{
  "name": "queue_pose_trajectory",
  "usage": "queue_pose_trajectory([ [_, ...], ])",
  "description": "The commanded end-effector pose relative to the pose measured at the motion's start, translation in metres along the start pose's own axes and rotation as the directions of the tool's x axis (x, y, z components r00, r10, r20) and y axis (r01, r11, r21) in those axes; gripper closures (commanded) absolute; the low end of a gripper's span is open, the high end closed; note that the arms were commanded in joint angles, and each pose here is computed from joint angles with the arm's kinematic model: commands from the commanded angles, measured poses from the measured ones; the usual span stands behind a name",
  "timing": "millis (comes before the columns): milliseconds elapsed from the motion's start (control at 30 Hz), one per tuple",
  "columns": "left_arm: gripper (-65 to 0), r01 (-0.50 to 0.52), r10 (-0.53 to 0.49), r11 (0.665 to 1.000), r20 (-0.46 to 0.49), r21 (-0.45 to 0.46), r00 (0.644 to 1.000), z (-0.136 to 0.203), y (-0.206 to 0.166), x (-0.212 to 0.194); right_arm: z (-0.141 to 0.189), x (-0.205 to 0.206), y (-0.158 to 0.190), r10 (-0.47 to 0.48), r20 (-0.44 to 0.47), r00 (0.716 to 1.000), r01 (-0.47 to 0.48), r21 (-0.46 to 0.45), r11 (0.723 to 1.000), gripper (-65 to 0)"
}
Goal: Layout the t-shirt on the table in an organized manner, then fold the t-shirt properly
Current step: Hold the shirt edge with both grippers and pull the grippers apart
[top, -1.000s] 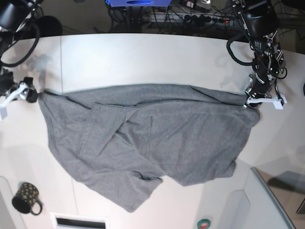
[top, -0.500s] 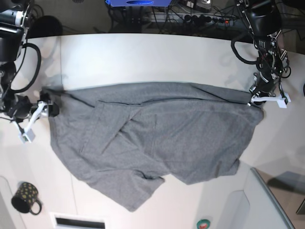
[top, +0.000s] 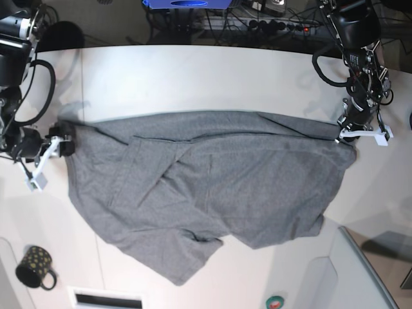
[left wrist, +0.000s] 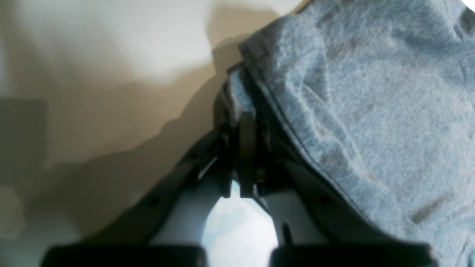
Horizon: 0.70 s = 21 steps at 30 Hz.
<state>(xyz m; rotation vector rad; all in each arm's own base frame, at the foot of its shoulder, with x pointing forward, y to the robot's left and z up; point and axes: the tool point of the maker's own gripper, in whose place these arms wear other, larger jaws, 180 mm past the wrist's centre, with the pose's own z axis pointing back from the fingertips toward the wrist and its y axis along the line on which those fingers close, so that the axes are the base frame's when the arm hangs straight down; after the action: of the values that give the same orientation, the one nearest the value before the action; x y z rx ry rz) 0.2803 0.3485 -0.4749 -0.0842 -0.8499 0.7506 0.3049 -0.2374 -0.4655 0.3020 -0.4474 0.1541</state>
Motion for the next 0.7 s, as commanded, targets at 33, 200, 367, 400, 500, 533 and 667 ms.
queue_pose_trajectory([
  [33,0.0,0.010,-0.009,1.000,0.052,-0.014,0.999,0.001,-0.003,0.020,0.008,0.018,-0.005,0.015,0.047,0.999,-0.014,-0.010,1.000,-25.2],
  [200,0.0,0.010,-0.009,1.000,0.052,-0.014,0.999,0.001,-0.003,0.020,0.007,0.018,-0.005,0.013,0.047,0.999,-0.013,-0.008,1.000,-25.2],
  [367,0.0,0.011,-0.010,1.000,0.052,-0.015,0.999,0.001,-0.004,0.020,0.005,0.014,-0.004,0.006,0.038,0.999,-0.006,-0.003,1.000,-25.1],
  [400,0.0,0.011,-0.010,1.000,0.052,-0.015,0.999,0.001,-0.004,0.020,0.002,0.013,-0.001,-0.002,0.035,0.999,0.002,0.007,1.000,-25.1],
  [500,0.0,0.011,-0.010,1.000,0.052,-0.015,0.999,0.001,-0.004,0.020,-0.004,0.008,0.002,-0.020,0.026,0.999,0.019,0.022,1.000,-25.1],
  [533,0.0,0.011,-0.010,1.000,0.052,-0.015,0.999,0.001,-0.004,0.020,-0.007,0.006,0.006,-0.026,0.022,0.999,0.026,0.031,0.999,-25.1],
  [667,0.0,0.011,-0.010,1.000,0.052,-0.015,0.999,0.001,-0.004,0.020,-0.009,0.006,0.009,-0.033,0.024,0.999,0.033,0.039,0.999,-24.2],
])
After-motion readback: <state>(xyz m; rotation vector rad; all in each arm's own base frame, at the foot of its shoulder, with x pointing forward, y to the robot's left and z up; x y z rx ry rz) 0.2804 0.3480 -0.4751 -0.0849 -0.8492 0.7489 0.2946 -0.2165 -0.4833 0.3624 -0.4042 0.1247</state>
